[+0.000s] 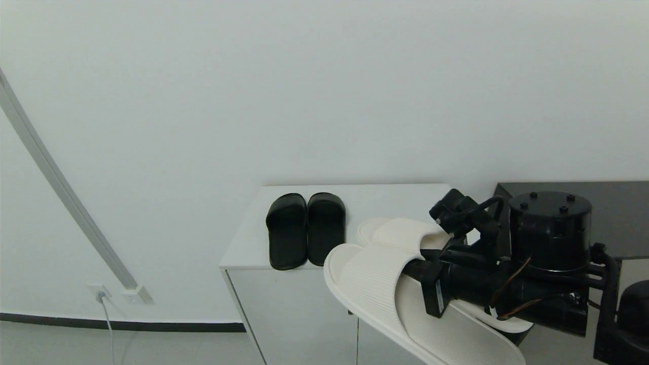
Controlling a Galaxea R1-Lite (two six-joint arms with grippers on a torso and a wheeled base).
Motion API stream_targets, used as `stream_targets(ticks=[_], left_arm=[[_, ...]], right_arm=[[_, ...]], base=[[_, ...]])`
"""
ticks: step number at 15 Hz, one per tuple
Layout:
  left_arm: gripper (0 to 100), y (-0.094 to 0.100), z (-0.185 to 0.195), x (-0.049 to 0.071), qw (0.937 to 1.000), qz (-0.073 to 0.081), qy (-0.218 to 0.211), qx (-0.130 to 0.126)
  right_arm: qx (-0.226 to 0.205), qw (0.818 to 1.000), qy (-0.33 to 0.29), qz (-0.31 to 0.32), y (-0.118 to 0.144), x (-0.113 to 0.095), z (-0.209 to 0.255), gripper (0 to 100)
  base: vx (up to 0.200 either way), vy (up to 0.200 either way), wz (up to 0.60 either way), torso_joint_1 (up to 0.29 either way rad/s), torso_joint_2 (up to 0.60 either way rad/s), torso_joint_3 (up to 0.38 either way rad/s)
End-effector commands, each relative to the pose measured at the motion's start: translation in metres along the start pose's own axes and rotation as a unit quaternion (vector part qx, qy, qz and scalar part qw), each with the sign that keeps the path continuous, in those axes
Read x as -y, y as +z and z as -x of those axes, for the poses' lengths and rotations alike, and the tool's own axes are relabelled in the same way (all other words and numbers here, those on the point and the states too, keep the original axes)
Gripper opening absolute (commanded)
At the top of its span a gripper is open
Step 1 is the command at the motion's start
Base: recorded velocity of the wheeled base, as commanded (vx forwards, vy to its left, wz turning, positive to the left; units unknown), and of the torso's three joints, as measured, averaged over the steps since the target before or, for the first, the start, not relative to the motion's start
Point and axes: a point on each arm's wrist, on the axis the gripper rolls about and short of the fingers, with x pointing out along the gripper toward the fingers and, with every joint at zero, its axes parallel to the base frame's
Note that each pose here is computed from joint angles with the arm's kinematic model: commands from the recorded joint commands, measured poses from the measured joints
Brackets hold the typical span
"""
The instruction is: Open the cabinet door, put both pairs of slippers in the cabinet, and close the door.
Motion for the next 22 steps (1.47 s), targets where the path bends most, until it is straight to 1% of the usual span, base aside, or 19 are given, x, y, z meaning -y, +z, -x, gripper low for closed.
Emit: stream_targets(ticks=[1,2,8,14,21,22], left_arm=[[0,0.0,0.0,0.0,1.0,0.0,0.001,0.0],[0,0.0,0.0,0.0,1.0,0.0,0.001,0.0],[0,0.0,0.0,0.0,1.0,0.0,0.001,0.0],[0,0.0,0.0,0.0,1.0,0.001,0.001,0.0],[0,0.0,0.0,0.0,1.0,0.001,0.001,0.0],[100,0.0,0.0,0.0,1.0,0.002,0.0,0.0]], right_arm=[[-0.003,1.0,0.001,0.001,-0.002,-0.001,-0.001,0],[-0.004,1.0,0.001,0.001,-0.002,-0.001,-0.001,0],[-0.015,1.0,0.0,0.007,-0.01,-0.001,0.002,0],[-0.018,1.0,0.0,0.006,-0.012,-0.001,0.003,0],[-0.017,1.0,0.006,0.008,-0.013,-0.003,0.009,0],[-0.018,1.0,0.006,0.008,-0.013,-0.003,0.009,0]], base=[[-0.2,0.0,0.0,-0.002,-0.01,0.002],[-0.2,0.0,0.0,0.007,0.0,-0.002],[0.0,0.0,0.0,0.0,0.0,0.0],[0.0,0.0,0.0,0.0,0.0,0.0],[0.0,0.0,0.0,-0.155,0.35,0.193],[0.0,0.0,0.0,-0.163,0.39,0.217]])
